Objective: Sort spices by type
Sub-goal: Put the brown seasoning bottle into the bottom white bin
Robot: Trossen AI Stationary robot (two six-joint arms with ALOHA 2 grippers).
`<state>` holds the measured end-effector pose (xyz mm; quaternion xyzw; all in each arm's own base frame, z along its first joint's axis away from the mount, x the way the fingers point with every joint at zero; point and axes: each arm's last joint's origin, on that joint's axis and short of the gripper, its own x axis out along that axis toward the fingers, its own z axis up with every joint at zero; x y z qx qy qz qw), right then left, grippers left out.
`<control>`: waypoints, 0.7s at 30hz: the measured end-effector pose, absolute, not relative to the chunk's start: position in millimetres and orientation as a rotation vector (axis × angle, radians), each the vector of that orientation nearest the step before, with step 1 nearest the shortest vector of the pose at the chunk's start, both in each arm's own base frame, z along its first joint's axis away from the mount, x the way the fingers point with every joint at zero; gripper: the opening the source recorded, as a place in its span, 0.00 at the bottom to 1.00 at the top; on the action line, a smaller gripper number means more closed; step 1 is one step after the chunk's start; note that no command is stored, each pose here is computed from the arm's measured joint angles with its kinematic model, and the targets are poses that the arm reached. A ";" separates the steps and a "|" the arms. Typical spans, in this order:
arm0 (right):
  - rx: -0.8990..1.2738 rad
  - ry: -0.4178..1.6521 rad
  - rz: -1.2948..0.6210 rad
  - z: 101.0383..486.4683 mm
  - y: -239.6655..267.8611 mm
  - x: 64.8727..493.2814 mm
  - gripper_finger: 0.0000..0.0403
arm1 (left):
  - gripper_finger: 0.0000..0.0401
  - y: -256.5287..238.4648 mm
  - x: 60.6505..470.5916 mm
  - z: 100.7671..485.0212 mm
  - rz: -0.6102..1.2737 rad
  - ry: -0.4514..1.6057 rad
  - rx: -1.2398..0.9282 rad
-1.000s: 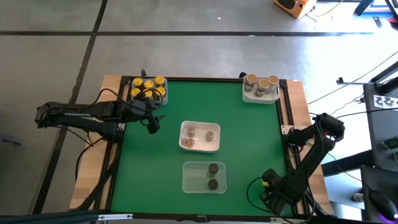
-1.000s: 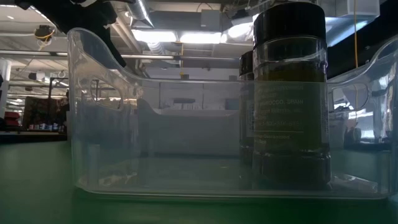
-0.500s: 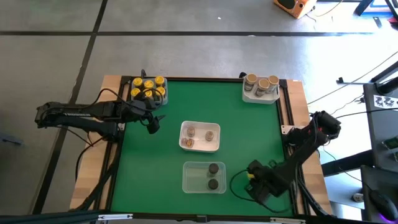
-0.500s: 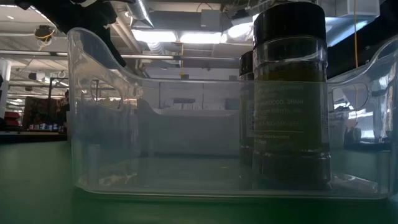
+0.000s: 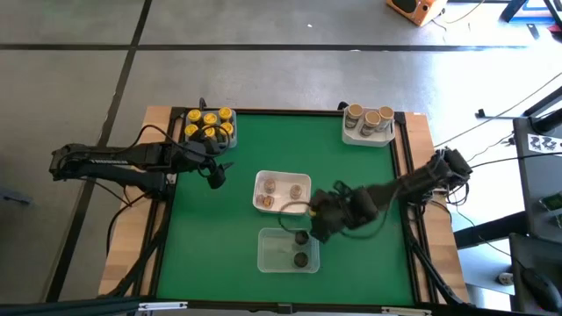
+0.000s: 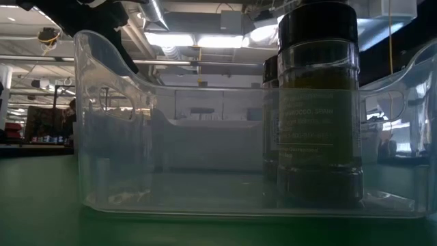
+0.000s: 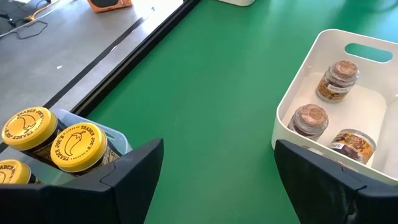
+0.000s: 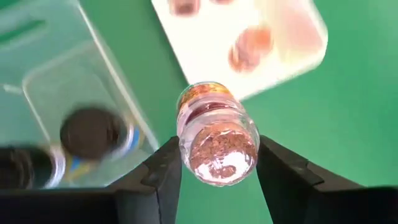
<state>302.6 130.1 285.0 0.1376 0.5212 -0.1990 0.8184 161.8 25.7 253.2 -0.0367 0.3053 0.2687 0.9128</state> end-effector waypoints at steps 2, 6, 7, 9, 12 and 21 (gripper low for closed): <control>0.260 1.073 -0.397 289.4 118.1 312.7 0.44 | 0.76 25.6 161.7 253.2 0.554 0.629 -0.076; 0.210 1.002 -0.340 292.1 96.4 332.1 0.44 | 0.76 25.7 161.7 253.2 0.553 0.629 -0.073; 0.201 0.990 -0.324 291.5 92.0 337.1 0.44 | 0.76 25.6 161.8 253.2 0.552 0.630 -0.072; 0.173 0.998 -0.295 287.8 84.6 343.8 0.44 | 0.76 25.6 161.7 253.2 0.552 0.630 -0.072; 0.158 1.036 -0.259 276.6 75.9 353.9 0.44 | 0.76 25.6 161.6 252.9 0.552 0.634 -0.071; 0.092 1.175 -0.228 230.8 69.9 375.6 0.45 | 0.76 25.7 161.8 253.2 0.552 0.630 -0.071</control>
